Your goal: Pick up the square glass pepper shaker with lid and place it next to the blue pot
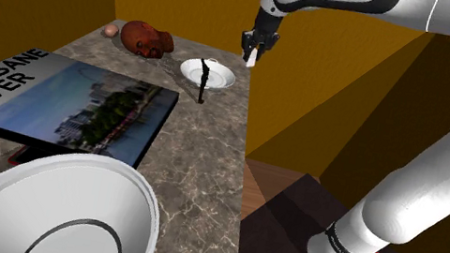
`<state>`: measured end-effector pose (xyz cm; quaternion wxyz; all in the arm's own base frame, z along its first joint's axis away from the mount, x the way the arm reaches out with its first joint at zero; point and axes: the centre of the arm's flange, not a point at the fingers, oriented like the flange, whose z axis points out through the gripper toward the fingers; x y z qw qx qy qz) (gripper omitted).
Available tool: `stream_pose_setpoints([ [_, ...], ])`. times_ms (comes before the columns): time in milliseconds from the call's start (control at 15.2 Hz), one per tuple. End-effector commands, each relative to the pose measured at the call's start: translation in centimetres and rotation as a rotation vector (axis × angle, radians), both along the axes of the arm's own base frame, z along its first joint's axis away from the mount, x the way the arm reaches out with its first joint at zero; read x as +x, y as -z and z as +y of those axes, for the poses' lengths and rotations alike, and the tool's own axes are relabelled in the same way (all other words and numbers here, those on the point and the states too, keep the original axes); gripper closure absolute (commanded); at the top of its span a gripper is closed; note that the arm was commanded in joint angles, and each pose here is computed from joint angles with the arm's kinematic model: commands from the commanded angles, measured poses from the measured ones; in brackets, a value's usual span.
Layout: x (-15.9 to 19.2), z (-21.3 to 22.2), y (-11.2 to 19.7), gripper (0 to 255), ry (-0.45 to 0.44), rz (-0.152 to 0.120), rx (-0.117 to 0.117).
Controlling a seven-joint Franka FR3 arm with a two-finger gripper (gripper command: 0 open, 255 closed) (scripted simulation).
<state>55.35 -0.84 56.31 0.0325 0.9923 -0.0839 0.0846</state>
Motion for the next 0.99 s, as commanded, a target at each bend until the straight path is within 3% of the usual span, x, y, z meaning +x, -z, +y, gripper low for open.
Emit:
stream_pose_setpoints([
  [0,-1.5,2.0,-0.2,255,0.001,0.0,0.0],
  [924,-13.1,16.5,-0.2,255,0.001,0.0,0.0],
])
